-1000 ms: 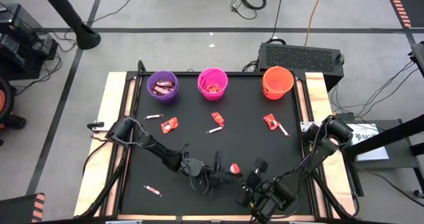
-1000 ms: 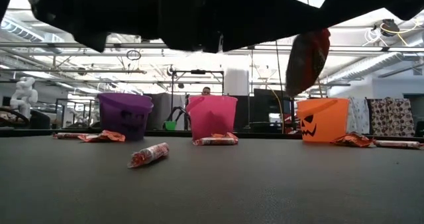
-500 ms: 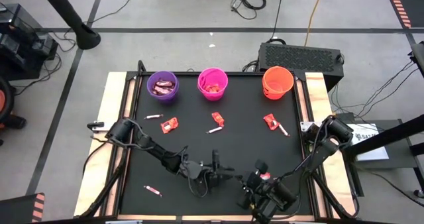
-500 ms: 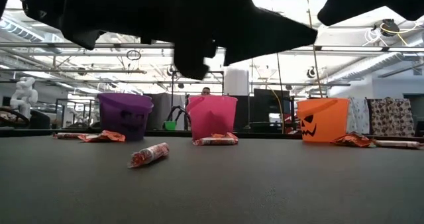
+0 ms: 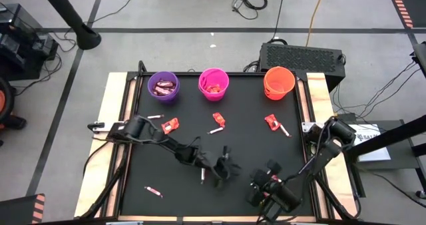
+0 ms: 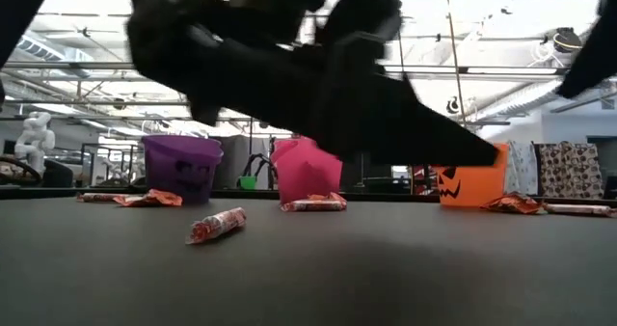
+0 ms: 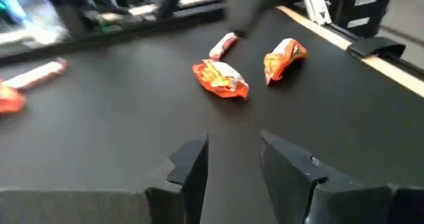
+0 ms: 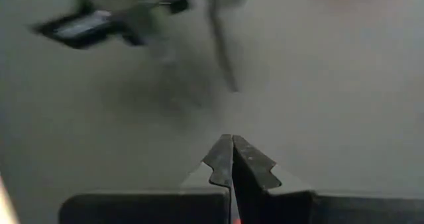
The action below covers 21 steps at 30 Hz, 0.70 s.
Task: Sort candy by brand, put in halloween buckets
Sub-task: Put the red chocolate bar into the pink bucket
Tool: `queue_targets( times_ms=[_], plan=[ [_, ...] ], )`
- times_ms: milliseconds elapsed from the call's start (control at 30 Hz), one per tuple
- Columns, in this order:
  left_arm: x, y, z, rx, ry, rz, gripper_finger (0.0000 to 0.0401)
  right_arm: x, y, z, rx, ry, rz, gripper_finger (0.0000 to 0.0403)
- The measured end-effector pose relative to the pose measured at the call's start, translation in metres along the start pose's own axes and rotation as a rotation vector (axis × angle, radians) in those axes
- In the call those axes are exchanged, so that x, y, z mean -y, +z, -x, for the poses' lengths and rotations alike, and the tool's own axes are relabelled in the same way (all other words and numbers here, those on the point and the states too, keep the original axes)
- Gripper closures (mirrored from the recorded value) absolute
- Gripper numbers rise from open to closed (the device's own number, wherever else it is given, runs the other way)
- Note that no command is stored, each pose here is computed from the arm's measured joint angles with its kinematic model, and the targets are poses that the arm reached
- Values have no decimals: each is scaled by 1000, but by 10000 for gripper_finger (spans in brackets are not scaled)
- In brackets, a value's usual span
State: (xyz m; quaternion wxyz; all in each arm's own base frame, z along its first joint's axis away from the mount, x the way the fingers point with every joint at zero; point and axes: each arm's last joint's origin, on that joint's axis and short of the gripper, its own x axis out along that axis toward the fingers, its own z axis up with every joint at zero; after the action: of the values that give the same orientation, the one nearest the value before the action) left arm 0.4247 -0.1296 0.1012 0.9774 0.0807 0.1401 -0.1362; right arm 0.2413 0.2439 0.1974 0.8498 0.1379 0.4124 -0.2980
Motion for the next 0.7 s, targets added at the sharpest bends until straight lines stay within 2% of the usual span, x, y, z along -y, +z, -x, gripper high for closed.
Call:
queue_targets(
  times_ms=[133,233,433,533,700],
  plan=[
    [-6,1,-31,-13,-58,28,263,14,-15,13,-15,-106,-23,403],
    [-5,3,-53,-24,-73,29,263,21,-27,24,1,-133,-56,403],
    [-5,17,-82,-49,-78,-14,263,23,-50,43,25,-84,-91,403],
    [-6,22,-86,-36,-72,-18,263,24,-58,49,54,-49,-106,403],
    [-8,24,-87,-39,-1,-4,263,25,-66,55,71,-23,-108,403]
  ],
)
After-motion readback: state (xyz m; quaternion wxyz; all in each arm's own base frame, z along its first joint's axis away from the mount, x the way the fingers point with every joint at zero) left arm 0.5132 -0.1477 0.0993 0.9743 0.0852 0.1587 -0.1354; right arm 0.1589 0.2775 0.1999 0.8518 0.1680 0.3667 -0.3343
